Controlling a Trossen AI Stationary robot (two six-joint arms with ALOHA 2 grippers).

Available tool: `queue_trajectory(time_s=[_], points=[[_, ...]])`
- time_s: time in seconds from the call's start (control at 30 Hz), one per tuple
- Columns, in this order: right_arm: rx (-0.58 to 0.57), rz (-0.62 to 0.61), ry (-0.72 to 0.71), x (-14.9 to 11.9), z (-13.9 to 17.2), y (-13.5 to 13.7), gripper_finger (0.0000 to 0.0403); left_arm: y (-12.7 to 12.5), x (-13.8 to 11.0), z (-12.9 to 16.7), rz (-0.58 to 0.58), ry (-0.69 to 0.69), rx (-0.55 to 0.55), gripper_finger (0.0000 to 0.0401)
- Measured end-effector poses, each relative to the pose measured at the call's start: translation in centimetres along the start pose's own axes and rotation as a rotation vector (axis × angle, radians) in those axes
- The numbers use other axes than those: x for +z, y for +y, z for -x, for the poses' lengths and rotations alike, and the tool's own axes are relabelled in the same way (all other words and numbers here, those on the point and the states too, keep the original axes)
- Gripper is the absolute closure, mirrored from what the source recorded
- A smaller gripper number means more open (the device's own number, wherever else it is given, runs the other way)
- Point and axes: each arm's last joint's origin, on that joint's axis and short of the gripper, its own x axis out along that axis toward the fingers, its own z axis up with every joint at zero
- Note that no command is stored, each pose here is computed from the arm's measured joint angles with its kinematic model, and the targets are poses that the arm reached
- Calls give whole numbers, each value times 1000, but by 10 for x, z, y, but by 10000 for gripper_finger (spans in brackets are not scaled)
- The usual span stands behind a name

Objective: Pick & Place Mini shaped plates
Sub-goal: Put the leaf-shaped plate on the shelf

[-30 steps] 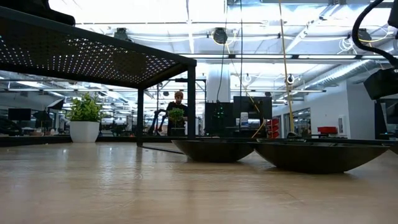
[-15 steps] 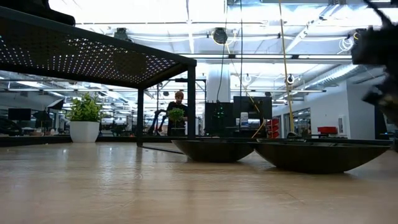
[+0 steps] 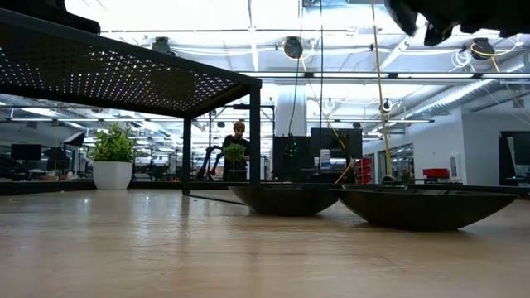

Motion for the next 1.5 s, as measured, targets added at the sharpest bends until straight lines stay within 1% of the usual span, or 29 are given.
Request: queue_trajectory(time_s=[0.03, 0.1, 0.2, 0.33, 0.43, 0.53, 0.6, 0.67, 0.73, 0.87, 1.0, 1.07, 1.13, 1.17, 1.27, 1.33, 1.37, 1.43, 1.5], points=[[-29, 29, -62, 0, 2, -3, 402, 0, 0, 0, 0, 0, 0, 146], [-94, 72, -144, -4, 5, -11, 402, 0, 0, 0, 1, -1, -1, 146], [-186, 110, -183, -8, 2, -22, 402, 0, 0, 0, 0, 0, -1, 146], [-308, 194, -147, -9, -14, -38, 402, 0, 0, 0, -5, -3, 3, 146], [-430, 241, -132, -6, -26, -54, 402, 1, 2, 0, -65, -47, 66, 146], [-584, 288, -71, -7, -34, -71, 402, 0, 9, 1, 1, -121, 97, 146], [-656, 305, -30, -12, -36, -80, 402, -2, 15, 1, 49, -180, 100, 146], [-680, 311, -2, -17, -38, -86, 402, -3, 20, 2, 49, -233, 121, 146], [-695, 328, 7, -20, -39, -91, 402, -2, 24, 3, 44, -277, 178, 146], [-711, 364, -5, -19, -39, -96, 403, 1, 24, 4, 91, -317, 271, 146], [-658, 371, -35, -18, -39, -98, 403, 4, 26, 6, 170, -385, 392, 146], [-616, 365, -57, -18, -40, -99, 403, 5, 26, 7, 205, -401, 413, 146], [-581, 355, -83, -17, -40, -99, 403, 4, 26, 6, 209, -387, 374, 146], [-571, 350, -96, -16, -40, -99, 403, 1, 26, 4, 213, -368, 323, 146], [-566, 349, -108, -15, -40, -100, 403, -16, 25, -10, 259, -326, 96, 146], [-566, 349, -107, -16, -40, -100, 403, -31, 19, -27, 215, -345, -20, 146], [-567, 348, -108, -16, -40, -100, 403, -38, 15, -36, 174, -363, -60, 146], [-567, 328, -121, -15, -40, -100, 403, -51, 10, -53, 111, -429, -106, 146], [-550, 302, -131, -15, -40, -100, 403, -60, 9, -68, 90, -471, -90, 146]])
